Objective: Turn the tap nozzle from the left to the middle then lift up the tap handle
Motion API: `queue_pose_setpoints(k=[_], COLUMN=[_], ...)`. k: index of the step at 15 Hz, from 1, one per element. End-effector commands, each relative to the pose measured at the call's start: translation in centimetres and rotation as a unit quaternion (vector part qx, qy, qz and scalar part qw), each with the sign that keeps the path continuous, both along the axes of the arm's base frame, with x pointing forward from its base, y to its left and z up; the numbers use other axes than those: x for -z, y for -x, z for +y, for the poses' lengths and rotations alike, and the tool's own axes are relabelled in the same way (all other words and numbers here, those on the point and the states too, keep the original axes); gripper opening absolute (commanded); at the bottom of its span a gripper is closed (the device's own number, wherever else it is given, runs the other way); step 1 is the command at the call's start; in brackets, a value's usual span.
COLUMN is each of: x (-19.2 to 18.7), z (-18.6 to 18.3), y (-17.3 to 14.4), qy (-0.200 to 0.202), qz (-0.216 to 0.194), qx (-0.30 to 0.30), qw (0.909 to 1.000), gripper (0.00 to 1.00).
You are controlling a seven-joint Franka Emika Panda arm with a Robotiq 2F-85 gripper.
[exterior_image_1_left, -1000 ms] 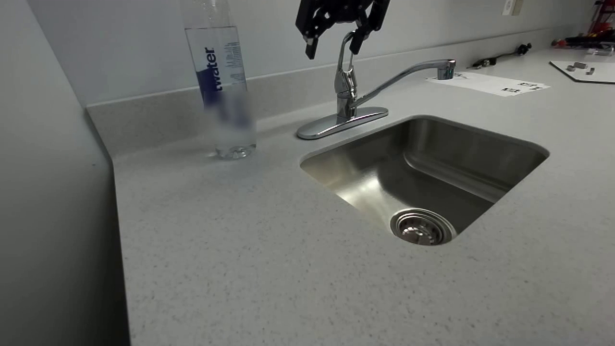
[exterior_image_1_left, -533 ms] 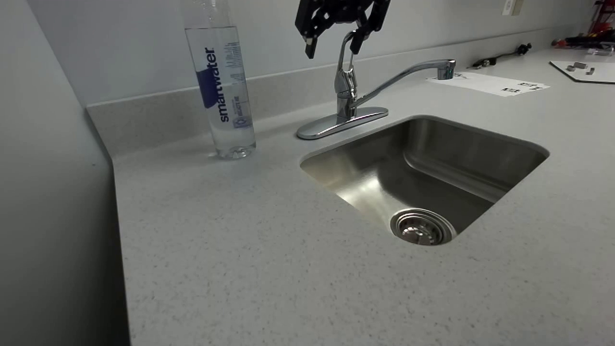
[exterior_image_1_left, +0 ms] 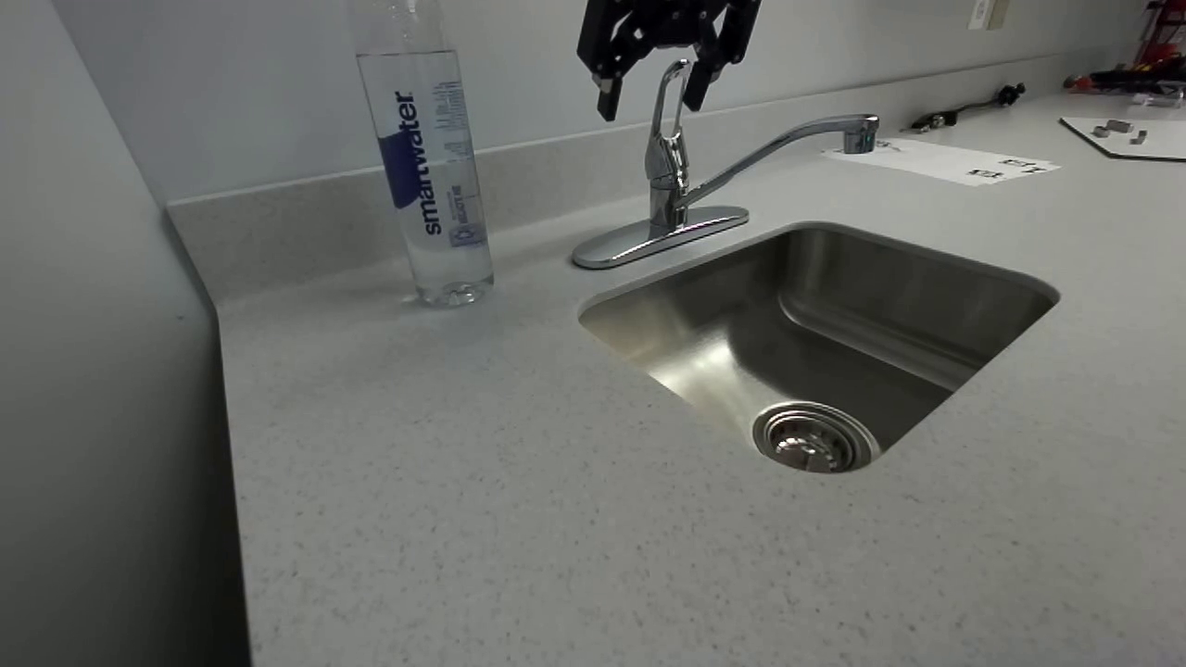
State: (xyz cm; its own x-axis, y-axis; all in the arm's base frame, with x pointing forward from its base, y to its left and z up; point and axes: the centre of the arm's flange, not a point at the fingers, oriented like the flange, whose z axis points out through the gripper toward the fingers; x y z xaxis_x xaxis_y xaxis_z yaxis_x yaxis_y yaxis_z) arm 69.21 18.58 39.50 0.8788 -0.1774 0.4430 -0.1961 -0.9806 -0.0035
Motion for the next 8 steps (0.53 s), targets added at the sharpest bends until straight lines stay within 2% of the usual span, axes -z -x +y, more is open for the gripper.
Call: queue_pose_setpoints(k=[1,5,8], x=[-1.7,-3.4,-5.4], z=[-1.4,-3.3,-5.0], y=[0.8,1.4,1.8], qy=[-0.007,-0.001,0.001], qz=[0.044,0.063,0.061], qx=[-0.016,-0.018,-0.016], qw=[0.9989,0.9978,0.998], gripper=[1.0,1.0,1.0])
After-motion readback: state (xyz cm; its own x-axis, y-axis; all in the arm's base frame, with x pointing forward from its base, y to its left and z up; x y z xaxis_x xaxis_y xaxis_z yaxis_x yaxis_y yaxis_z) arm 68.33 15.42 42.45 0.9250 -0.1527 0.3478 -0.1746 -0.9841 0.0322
